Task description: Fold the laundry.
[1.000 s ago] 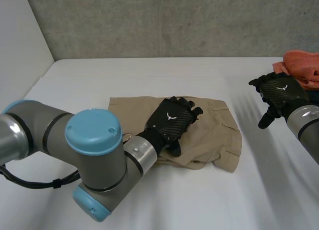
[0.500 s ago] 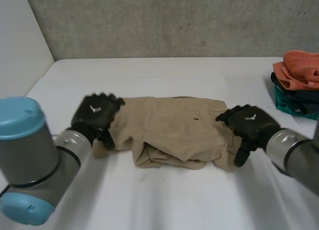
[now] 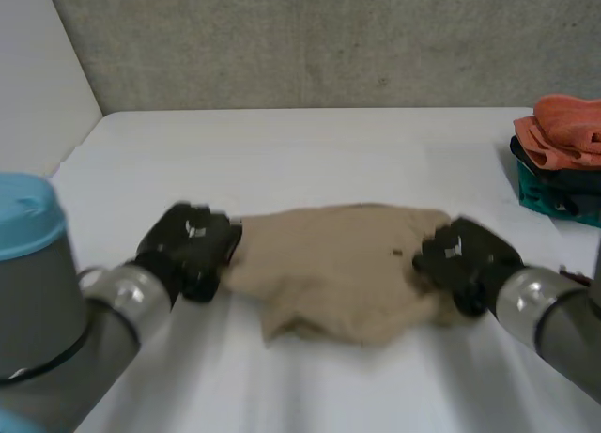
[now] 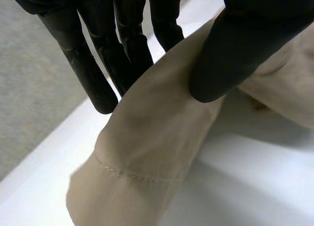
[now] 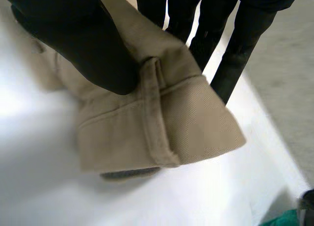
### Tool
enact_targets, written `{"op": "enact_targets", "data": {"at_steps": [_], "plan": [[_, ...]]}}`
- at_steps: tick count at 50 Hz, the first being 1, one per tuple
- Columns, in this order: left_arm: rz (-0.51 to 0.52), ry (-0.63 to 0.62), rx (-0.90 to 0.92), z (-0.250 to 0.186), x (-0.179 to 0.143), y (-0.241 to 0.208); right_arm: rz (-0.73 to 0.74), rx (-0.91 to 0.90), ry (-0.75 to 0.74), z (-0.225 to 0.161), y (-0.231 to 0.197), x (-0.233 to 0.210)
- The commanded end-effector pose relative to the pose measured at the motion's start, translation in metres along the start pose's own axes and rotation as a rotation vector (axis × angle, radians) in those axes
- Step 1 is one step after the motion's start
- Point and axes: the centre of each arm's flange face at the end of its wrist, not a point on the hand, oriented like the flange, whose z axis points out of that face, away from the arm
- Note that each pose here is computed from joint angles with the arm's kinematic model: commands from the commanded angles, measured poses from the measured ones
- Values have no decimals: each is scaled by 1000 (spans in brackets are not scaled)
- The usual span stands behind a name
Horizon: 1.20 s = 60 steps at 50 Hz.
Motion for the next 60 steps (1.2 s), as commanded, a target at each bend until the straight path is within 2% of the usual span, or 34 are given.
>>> {"op": "enact_targets", "data": {"at_steps": [1,3,6,7,11,15,23,30,33,42,46,50,56,60], "plan": [[53,179,-257,-57,22,20,-142,-194,-304,-40,14,-15],[69,200,-244,-57,24,19,-137,-172,-293,-38,11,-13],[71,165,-186,-41,19,14,-94,-109,-184,-27,-1,5],[72,152,-166,-35,17,12,-45,-73,-120,-22,-7,17],[67,69,-39,-4,4,-4,106,30,-16,-11,-23,39],[60,-5,52,23,-10,-16,194,84,26,-3,-35,52],[43,-30,11,68,-12,0,254,55,25,52,-30,69],[-40,-40,1,88,-12,5,376,47,22,88,-33,87],[-73,-32,-5,94,-10,8,386,4,-11,102,-24,82],[-81,-26,-21,100,-8,13,402,-79,-102,147,3,51],[-83,-22,-19,99,-6,13,395,-96,-86,164,14,42],[-82,-20,-18,99,-5,13,366,-78,-81,172,10,28],[-81,-17,-14,99,-4,13,359,-10,-26,166,-6,35],[-81,-9,-20,101,-3,16,344,87,16,128,-37,55]]}}
